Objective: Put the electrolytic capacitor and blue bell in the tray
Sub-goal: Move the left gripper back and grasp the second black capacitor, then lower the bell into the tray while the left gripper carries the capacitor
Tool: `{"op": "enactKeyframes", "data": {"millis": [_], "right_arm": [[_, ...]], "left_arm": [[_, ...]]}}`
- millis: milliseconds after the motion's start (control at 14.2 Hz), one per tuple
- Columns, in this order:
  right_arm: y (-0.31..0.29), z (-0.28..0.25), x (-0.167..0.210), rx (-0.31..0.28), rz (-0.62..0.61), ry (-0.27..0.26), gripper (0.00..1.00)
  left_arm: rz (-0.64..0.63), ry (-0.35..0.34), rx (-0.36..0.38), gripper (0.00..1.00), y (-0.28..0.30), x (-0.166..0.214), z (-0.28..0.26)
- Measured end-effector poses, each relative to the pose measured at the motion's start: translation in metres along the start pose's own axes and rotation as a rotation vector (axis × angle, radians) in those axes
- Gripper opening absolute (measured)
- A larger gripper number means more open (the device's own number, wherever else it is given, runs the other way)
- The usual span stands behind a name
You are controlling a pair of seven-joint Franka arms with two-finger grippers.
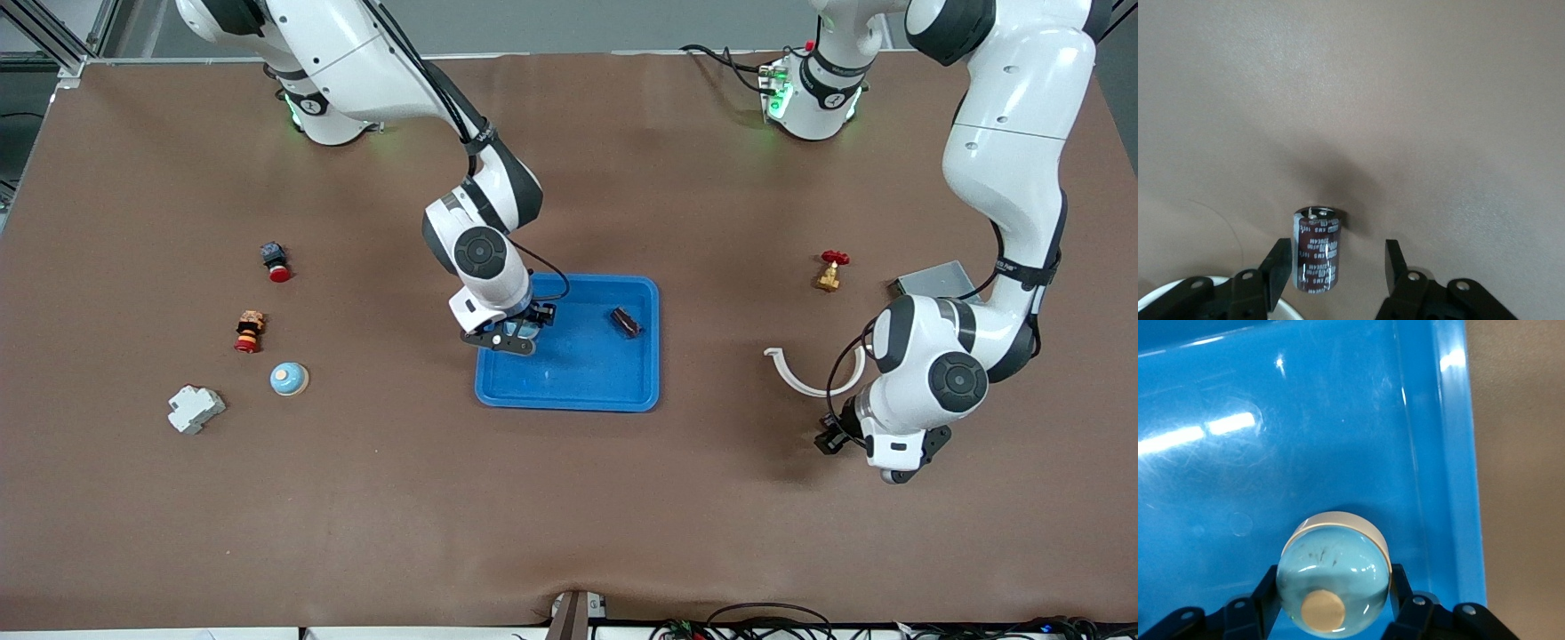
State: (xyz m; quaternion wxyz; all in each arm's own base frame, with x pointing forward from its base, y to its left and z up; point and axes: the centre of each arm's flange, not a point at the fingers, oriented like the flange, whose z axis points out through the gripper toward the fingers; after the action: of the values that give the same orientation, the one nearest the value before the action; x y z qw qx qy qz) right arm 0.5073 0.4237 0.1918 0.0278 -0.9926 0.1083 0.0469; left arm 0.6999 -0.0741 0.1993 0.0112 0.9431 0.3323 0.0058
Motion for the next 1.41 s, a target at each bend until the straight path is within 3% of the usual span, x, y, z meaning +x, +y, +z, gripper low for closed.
{"op": "enactKeyframes", "data": {"millis": [141, 353, 424, 636, 989, 1412], "right_arm": [[-0.001, 0.001, -0.001, -0.001, -0.003, 0.0, 0.68], [-0.001, 0.001, -0.002, 0.0, -0.003, 0.0, 0.68], [-0.001, 0.001, -0.002, 0.0, -0.003, 0.0, 0.72], [-0.004, 0.0, -0.004, 0.001, -0.008, 0.001, 1.0], [-0.014, -0.016, -0.01, -0.004, -0.026, -0.007, 1.0], [0.015, -0.13, 0.002, -0.038, -0.058, -0.058, 1.0]], "left_arm": [[0.003, -0.003, 0.003, 0.46, -0.001, 0.0, 0.004], [0.0, -0.012, 0.01, 0.42, -0.003, 0.0, 0.012], [-0.002, -0.013, 0.01, 0.36, -0.004, 0.001, 0.013], [-0.004, -0.012, 0.009, 0.34, -0.006, 0.003, 0.012], [0.002, 0.015, -0.022, 0.34, 0.006, 0.007, -0.007], [0.037, 0.004, -0.054, 0.34, 0.061, -0.048, -0.065]]}}
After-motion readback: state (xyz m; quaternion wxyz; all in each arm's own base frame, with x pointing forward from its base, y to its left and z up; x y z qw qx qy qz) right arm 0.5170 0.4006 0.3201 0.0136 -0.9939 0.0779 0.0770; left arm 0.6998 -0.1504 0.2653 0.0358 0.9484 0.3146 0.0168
